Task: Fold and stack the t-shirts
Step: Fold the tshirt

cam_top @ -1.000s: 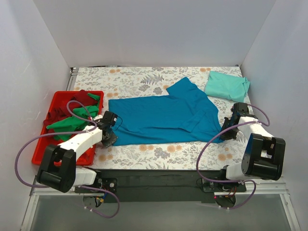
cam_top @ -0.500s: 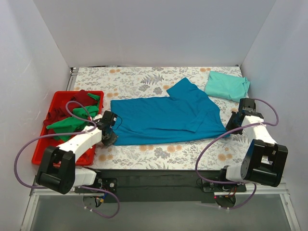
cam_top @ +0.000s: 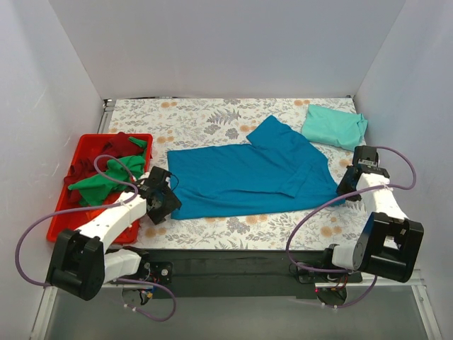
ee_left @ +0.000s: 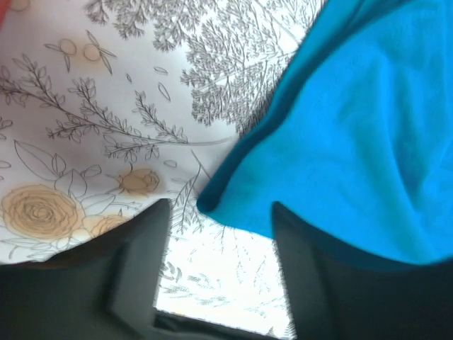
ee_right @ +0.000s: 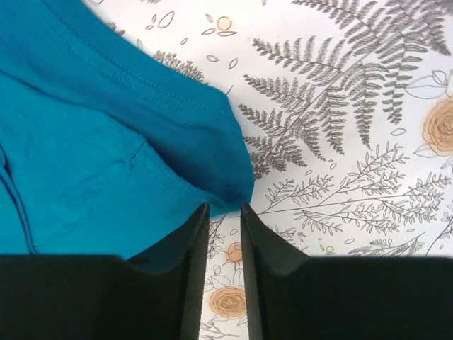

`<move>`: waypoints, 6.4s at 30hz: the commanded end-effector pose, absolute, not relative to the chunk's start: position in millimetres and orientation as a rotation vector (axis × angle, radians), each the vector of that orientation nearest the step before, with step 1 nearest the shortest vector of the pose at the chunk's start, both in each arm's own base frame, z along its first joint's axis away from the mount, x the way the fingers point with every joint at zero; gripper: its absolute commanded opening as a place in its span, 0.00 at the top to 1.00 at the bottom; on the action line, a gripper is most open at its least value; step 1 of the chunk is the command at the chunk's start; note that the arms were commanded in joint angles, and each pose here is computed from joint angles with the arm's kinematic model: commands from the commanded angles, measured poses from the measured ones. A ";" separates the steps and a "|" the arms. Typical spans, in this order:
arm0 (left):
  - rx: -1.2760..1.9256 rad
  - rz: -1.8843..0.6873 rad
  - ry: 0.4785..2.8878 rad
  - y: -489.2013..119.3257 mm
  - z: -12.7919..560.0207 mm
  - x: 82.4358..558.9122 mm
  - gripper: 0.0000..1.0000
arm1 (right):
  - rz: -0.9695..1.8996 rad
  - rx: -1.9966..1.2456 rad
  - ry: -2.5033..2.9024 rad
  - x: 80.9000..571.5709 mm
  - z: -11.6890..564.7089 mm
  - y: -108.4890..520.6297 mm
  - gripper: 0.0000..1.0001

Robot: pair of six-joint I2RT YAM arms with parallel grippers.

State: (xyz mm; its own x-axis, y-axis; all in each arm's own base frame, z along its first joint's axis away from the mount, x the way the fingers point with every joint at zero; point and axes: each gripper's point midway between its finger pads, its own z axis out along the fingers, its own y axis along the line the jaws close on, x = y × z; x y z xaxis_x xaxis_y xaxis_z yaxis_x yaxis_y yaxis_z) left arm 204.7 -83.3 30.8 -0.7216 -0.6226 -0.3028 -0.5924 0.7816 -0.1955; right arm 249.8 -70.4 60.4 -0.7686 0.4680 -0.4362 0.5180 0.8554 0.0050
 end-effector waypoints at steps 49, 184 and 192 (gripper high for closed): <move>-0.592 -0.314 2.673 -159.9 37.3 212.5 0.26 | 0.386 0.145 2.656 266.6 27.5 97.4 0.59; -0.529 0.296 2.551 -83.9 33.4 325.3 1.00 | 0.328 0.190 2.639 237.7 22.5 56.2 0.57; -0.575 0.280 2.522 -71.7 42.2 320.2 1.00 | 0.305 0.264 2.692 236.2 10.3 48.1 0.57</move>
State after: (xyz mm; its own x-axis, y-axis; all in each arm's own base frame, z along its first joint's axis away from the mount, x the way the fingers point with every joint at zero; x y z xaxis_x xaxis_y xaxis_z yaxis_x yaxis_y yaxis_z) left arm 314.0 -80.3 25.2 -0.8102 -0.3266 -0.4867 -0.4237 0.9001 0.1013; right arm 238.4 56.1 20.7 -0.8848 0.2259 -0.4075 0.1133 0.9527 0.2822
